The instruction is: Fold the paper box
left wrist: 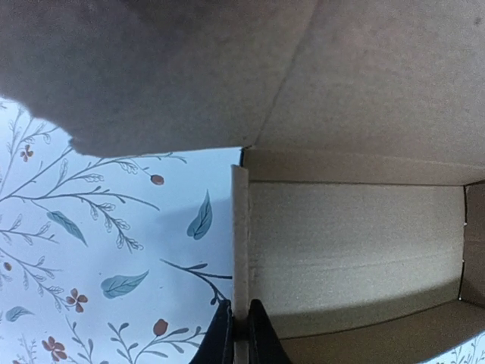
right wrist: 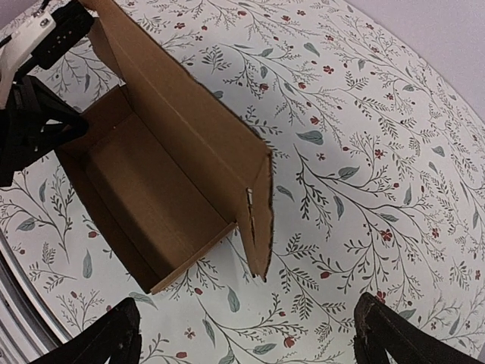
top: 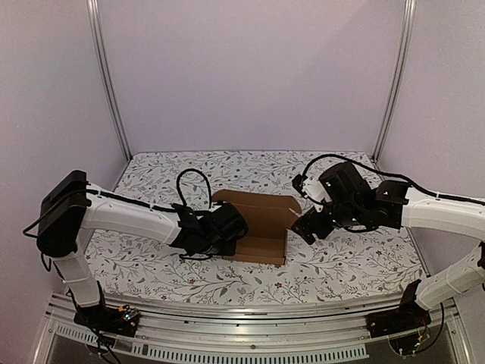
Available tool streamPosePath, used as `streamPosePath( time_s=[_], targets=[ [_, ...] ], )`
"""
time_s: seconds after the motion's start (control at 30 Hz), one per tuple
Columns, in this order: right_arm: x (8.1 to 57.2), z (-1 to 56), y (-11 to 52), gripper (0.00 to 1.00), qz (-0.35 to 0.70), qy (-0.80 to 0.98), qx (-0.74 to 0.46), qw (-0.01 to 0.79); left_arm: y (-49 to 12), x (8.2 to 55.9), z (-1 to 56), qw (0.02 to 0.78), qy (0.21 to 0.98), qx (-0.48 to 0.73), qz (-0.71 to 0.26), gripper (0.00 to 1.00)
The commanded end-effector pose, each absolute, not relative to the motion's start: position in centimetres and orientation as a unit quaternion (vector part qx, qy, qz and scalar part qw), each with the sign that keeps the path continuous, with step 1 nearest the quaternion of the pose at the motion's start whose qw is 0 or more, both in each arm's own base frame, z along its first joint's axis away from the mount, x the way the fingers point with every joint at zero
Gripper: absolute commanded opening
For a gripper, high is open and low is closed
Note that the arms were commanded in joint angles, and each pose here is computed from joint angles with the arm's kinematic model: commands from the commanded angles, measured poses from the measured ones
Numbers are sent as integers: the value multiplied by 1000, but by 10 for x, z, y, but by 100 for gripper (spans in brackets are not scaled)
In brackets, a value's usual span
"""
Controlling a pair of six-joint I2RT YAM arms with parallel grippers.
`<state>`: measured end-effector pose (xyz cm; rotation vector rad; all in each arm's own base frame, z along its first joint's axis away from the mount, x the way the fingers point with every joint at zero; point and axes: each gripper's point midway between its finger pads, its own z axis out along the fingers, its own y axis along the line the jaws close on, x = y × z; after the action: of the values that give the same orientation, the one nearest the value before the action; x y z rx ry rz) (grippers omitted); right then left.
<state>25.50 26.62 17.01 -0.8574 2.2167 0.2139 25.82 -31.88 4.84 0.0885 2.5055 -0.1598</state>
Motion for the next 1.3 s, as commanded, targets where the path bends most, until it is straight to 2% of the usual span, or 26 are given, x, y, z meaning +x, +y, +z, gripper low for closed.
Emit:
streamPosePath(
  time_s=[0.0,0.3,0.57,0.8,0.93,1.07,1.27],
  targets=[
    [260,162,275,96,120,849,-361,366,-319,253,56,323,944,21,-59,12],
    [272,153,283,84,162,837,-378,362,-321,250,59,325,943,24,-58,25],
    [289,140,284,70,172,840,-374,353,-315,248,74,340,939,27,-51,34],
    [293,125,287,65,171,843,-376,344,-318,242,95,341,935,53,-76,44],
    [294,124,288,56,170,843,-375,346,-311,237,112,350,930,67,-87,50],
    [295,123,287,43,165,843,-377,347,-294,234,126,364,925,77,-73,52],
    [295,117,287,32,163,846,-377,340,-269,234,150,397,912,85,-52,55]
  ],
)
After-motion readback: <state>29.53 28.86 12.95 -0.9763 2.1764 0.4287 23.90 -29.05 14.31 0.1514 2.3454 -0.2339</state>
